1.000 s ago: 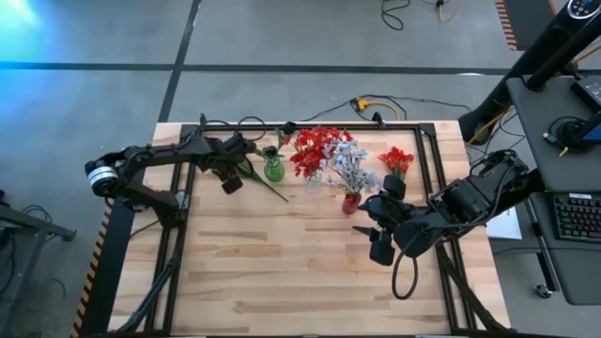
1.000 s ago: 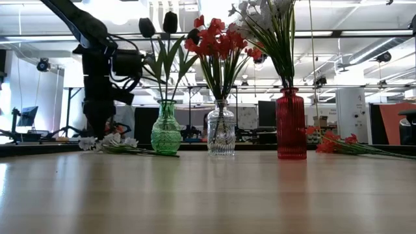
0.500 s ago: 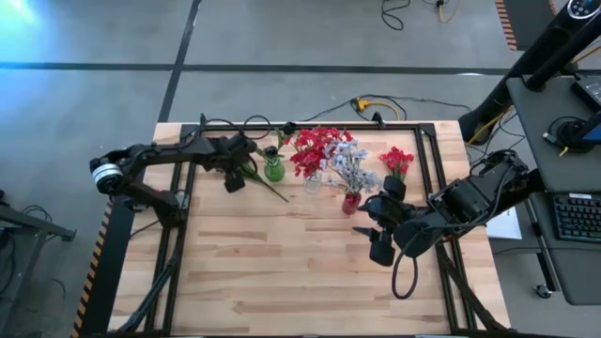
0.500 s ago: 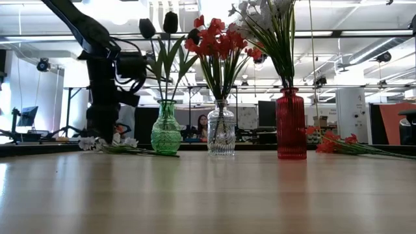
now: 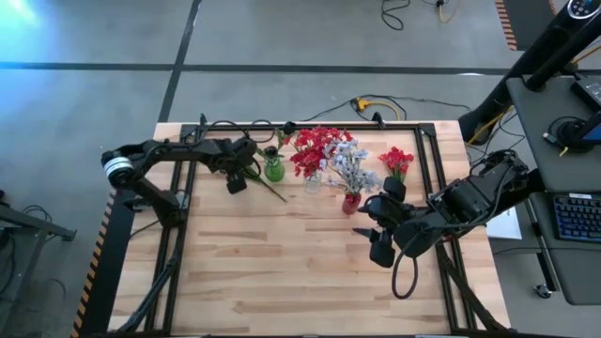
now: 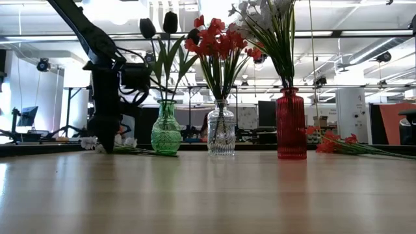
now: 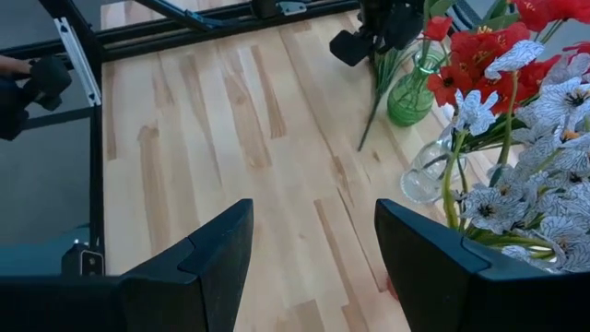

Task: Sort flowers into vase by color
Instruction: Put the white flowers into the red vase

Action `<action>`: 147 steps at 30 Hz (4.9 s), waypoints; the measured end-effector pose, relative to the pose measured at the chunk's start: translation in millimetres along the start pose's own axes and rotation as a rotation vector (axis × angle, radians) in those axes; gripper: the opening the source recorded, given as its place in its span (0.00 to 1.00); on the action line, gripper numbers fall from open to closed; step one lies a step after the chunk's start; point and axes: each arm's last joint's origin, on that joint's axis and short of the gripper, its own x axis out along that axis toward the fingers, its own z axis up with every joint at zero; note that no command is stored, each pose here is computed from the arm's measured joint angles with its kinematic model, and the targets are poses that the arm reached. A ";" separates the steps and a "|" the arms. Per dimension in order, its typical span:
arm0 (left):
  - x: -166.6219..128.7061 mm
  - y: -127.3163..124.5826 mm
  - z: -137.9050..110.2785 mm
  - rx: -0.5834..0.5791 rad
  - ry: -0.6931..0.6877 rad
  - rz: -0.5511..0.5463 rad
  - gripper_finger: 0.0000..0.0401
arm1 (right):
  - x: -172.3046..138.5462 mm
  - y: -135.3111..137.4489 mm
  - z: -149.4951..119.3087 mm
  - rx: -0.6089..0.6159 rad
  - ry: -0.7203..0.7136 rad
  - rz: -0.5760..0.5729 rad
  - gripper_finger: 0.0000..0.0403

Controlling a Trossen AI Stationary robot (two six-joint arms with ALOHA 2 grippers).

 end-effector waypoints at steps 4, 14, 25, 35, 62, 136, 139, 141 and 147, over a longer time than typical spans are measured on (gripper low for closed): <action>1.3 -0.6 -0.6 -0.005 0.013 -0.005 0.42 | 0.0 0.0 0.0 -0.001 0.000 0.000 0.54; 1.3 -1.4 -3.8 -0.057 0.046 -0.011 0.22 | 0.0 0.1 0.0 -0.002 0.001 0.001 0.54; -0.2 -5.8 -14.4 -0.080 0.150 -0.065 0.12 | 0.0 0.1 -0.1 -0.003 0.003 0.004 0.54; -4.1 -15.7 -16.3 -0.001 0.170 -0.143 0.10 | 0.0 0.3 -0.2 0.003 0.006 0.009 0.54; -17.3 -34.4 -25.0 0.010 0.266 -0.101 0.10 | -0.1 0.2 -0.2 0.005 0.007 0.010 0.54; -62.6 -64.5 -27.3 0.049 -0.487 -0.064 0.62 | 17.2 16.8 27.5 -0.088 -0.201 0.089 0.54; -58.4 -63.1 -26.0 0.026 -0.472 -0.062 0.61 | 15.7 19.2 25.9 -0.095 -0.196 0.106 0.54; -59.6 -62.0 -25.2 0.014 -0.487 -0.061 0.61 | 14.6 20.9 24.8 -0.098 -0.196 0.113 0.54; -57.7 -55.5 -28.6 -0.038 -0.498 -0.054 0.61 | 11.3 25.6 21.5 -0.092 -0.193 0.132 0.54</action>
